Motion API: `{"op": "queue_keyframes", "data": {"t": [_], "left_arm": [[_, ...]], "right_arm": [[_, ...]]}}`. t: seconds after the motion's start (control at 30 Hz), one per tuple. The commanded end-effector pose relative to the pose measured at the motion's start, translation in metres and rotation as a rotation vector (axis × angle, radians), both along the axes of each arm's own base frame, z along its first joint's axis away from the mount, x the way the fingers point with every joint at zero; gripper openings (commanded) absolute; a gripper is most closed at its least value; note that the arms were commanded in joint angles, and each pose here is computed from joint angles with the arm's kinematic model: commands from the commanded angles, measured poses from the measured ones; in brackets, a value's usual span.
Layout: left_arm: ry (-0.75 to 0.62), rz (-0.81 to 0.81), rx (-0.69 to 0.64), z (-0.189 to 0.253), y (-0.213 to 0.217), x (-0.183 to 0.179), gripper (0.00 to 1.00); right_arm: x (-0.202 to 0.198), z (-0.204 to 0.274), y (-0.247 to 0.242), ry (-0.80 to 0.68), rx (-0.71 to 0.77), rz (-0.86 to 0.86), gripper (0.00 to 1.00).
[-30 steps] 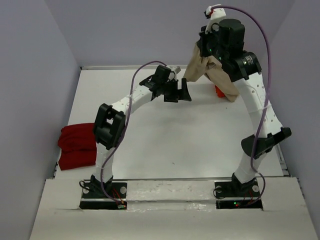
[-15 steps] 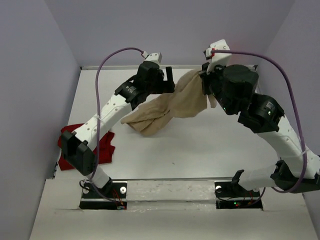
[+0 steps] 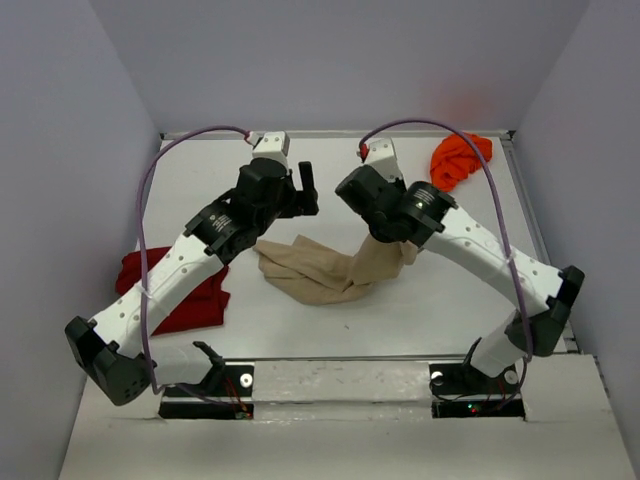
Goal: Fold and stack the t-shirts
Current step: Move the tshirt to the center of the board
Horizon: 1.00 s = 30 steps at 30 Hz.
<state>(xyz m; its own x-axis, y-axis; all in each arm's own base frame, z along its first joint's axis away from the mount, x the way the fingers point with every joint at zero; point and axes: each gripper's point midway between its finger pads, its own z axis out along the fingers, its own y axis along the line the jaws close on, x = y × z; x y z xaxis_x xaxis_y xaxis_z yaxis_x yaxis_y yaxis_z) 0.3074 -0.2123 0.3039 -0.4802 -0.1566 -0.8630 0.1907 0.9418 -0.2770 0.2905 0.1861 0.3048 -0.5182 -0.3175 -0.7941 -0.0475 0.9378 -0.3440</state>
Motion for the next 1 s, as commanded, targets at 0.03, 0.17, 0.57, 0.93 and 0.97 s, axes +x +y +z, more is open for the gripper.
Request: {"op": "queue_keyframes", "data": {"t": [0.03,0.17,0.57,0.93,0.97], "left_arm": [[0.042,-0.058,-0.034,-0.019,-0.018,0.003,0.99],[0.077,-0.062,-0.024,-0.027,-0.02,0.003,0.99],[0.154,-0.262,-0.076,-0.051,-0.056,-0.005,0.99],[0.139,-0.281,-0.101,-0.044,-0.047,-0.009,0.99],[0.139,-0.277,-0.1,-0.044,-0.045,-0.008,0.99]], "right_arm": [[-0.003,0.017,-0.029,-0.089,0.012,-0.264,0.0],[0.007,-0.008,-0.04,-0.042,0.087,-0.283,0.0],[0.028,-0.11,-0.109,0.15,0.116,-0.472,0.0],[0.026,-0.131,-0.143,0.145,0.147,-0.594,0.0],[0.024,-0.134,-0.146,0.142,0.163,-0.617,0.0]]}}
